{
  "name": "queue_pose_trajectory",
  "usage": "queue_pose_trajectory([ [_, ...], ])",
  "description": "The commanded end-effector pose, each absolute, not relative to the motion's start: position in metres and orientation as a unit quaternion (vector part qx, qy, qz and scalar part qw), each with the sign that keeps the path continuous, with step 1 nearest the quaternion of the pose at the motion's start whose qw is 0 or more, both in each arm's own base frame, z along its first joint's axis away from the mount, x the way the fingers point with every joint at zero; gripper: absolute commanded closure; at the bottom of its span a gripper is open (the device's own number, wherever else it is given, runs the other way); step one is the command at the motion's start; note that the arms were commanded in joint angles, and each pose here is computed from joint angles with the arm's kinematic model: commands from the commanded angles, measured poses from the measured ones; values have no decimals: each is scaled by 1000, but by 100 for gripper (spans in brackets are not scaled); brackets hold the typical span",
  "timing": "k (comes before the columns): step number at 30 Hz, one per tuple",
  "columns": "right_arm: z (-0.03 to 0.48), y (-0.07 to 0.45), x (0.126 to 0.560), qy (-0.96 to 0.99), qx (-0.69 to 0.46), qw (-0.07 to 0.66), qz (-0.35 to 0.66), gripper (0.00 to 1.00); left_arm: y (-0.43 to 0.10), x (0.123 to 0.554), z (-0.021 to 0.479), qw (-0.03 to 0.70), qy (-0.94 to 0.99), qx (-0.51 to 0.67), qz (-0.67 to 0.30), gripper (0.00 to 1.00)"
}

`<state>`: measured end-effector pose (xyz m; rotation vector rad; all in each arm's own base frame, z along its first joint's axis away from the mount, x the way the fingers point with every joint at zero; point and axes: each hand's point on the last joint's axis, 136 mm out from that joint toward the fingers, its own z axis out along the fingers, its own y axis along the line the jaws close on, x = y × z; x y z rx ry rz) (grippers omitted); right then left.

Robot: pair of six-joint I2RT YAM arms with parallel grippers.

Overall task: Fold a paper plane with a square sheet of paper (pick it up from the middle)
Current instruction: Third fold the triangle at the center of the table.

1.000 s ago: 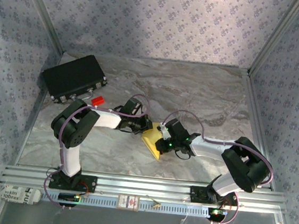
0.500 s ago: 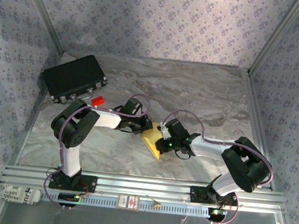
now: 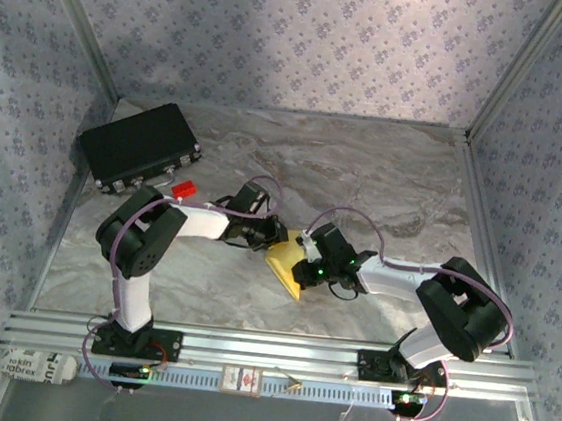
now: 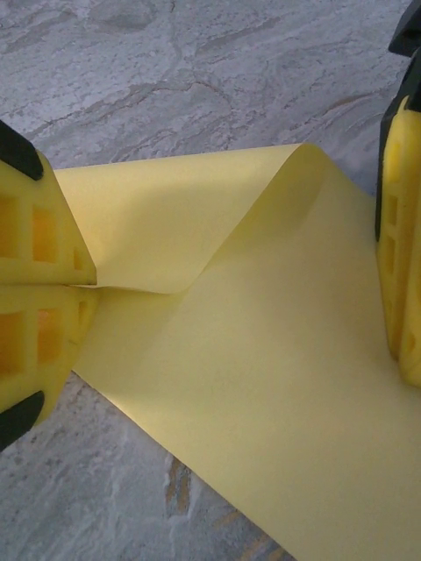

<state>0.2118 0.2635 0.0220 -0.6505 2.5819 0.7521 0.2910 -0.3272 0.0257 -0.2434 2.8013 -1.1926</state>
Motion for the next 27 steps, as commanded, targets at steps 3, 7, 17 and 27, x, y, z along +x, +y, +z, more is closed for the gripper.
queue_pose_trajectory([
  [3,7,251,208,930,-216,170,246,100,-323,308,58,77,913,-67,-395,77],
  [7,7,253,209,929,-216,169,248,100,-314,312,70,95,913,-70,-390,72],
  [17,7,255,212,929,-214,169,250,100,-305,283,93,108,886,-106,-438,100],
  [27,8,254,213,930,-211,170,249,100,-328,237,78,89,873,-116,-465,100],
])
